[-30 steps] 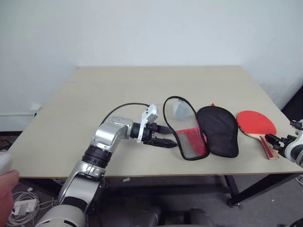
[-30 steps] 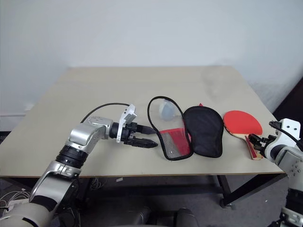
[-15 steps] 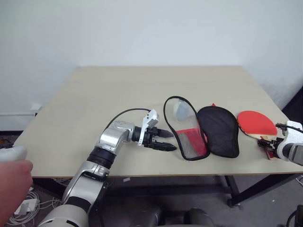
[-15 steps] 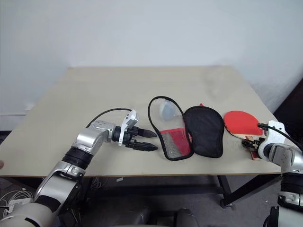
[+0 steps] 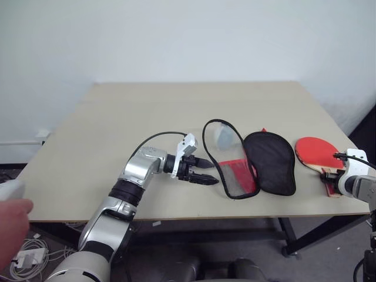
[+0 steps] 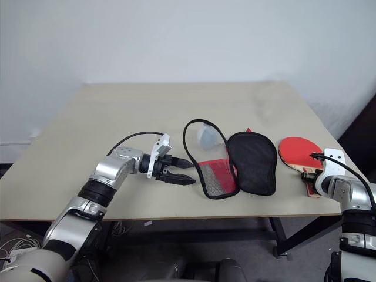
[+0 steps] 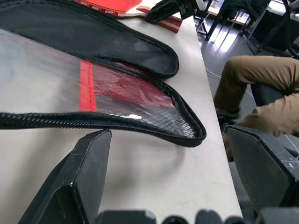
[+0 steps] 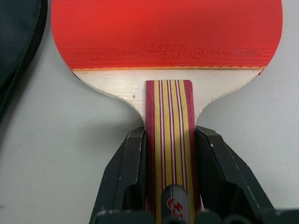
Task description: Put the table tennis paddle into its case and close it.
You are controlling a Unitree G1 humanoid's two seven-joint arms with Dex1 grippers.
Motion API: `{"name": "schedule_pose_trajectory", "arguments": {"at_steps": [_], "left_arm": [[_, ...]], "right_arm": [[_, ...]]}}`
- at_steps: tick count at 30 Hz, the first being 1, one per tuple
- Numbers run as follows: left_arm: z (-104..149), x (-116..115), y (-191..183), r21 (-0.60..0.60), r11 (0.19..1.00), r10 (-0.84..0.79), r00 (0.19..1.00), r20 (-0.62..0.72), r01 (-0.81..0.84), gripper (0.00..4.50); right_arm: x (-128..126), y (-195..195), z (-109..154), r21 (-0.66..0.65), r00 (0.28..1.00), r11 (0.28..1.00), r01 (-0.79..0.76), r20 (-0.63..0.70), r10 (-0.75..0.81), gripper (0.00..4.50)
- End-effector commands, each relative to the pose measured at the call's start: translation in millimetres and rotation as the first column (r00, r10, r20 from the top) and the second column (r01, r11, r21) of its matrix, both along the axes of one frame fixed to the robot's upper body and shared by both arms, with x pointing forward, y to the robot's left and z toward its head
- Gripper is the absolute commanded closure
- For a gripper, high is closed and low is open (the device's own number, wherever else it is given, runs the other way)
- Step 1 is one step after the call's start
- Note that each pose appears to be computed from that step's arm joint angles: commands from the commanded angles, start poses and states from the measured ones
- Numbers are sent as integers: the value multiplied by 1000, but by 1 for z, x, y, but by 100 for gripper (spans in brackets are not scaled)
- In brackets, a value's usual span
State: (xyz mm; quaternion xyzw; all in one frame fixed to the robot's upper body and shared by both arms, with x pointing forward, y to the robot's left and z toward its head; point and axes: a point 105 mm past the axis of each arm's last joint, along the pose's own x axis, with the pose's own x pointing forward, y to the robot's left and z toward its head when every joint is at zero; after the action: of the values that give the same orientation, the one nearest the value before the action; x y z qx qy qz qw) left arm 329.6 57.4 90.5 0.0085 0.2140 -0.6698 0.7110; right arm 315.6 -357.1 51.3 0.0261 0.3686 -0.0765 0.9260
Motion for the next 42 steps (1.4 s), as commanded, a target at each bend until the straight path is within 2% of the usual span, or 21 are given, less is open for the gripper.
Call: {"name": "schedule_pose_trajectory", "arguments": {"at_steps": [1,4,7,12,18,22,31,41,42], "left_arm": [[19,9,3,-18,1000,7,998,59,-6,35],[19,10,2,-14,1000,6,998,58,-6,35],[20,10,1,-13,1000,1,998,56,0,35],[21,11,-2,-8,1000,-10,998,55,10,35],[22,10,-8,-7,999,-33,998,52,33,35],[24,9,-12,-10,999,-42,998,52,42,35],[24,7,-14,-13,999,-50,998,46,51,35],[24,5,-14,-14,999,-52,998,43,52,35],[24,5,-14,-14,999,-52,998,43,53,35]], "right_arm": [[10,-9,38,-53,990,997,54,130,-46,338],[16,2,60,-49,974,998,47,223,-35,338],[21,22,72,-22,965,1000,22,260,-15,338],[35,87,87,64,945,995,-77,323,52,338],[41,133,63,160,959,984,-82,283,33,338],[32,150,38,185,975,980,-73,220,32,338],[16,158,16,176,985,981,-76,167,46,338],[18,156,14,127,984,987,-96,159,75,338],[18,157,13,126,984,987,-100,158,79,303]]}}
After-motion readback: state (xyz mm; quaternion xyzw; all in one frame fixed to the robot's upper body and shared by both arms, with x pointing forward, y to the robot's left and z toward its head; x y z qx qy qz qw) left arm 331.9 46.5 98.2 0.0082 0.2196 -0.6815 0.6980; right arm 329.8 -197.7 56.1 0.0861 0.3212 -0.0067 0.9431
